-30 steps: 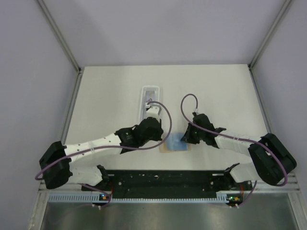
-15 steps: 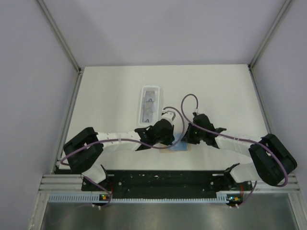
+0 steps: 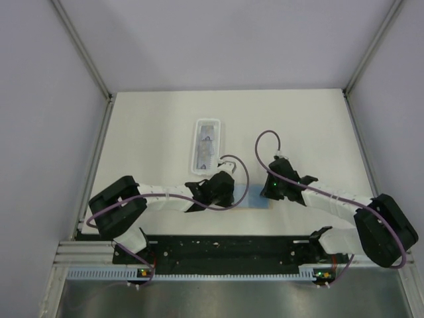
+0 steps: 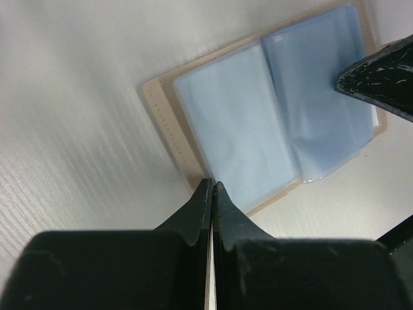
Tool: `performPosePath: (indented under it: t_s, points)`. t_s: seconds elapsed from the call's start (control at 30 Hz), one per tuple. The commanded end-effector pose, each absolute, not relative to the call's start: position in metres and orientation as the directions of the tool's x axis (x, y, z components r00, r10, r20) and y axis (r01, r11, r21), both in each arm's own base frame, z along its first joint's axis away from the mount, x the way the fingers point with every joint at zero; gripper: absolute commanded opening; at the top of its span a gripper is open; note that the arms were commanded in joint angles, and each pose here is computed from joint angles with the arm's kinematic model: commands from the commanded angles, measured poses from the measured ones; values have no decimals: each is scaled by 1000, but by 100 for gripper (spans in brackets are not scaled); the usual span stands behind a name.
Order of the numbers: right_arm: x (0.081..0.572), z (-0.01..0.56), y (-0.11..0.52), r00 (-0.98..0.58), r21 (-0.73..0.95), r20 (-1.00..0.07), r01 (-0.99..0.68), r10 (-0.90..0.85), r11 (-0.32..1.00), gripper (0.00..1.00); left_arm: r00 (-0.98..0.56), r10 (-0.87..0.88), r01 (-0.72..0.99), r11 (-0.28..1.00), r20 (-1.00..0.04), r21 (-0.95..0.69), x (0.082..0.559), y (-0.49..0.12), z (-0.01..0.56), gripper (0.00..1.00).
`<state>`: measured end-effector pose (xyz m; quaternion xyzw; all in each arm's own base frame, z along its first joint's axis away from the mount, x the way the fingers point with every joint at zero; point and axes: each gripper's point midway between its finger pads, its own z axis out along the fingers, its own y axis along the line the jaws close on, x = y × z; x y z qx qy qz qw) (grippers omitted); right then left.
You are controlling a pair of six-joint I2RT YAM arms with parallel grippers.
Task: Put the credit cards into the card holder
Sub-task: Open the card holder at the center of the board.
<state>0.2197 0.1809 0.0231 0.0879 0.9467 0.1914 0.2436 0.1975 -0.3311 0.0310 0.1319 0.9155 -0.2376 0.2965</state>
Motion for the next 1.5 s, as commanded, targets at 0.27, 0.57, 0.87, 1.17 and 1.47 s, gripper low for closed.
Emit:
performPosePath:
  t_s: [0.27,0.57,0.87,1.17,1.47]
  points:
    - [226,72,170,-803,381,-546,14,238,924,0,-789,89,370,859,-608,-355,202,-334,25,0]
    - [229,96,182,-768,469,-583,-53,264,881,0,-731,41,387,847,-681,-364,211,-331,83,0]
    - [228,86,190,-783,499,-560,-57,271,865,0,-622,-9,544,714,-783,-441,222,-373,167,0]
    - [224,82,194,-798,513,-542,-64,265,856,0,-710,59,539,686,-701,-488,209,-399,114,0]
    - [222,65,213,-843,560,-479,-79,244,824,0,-752,94,518,697,-652,-496,199,-401,77,0]
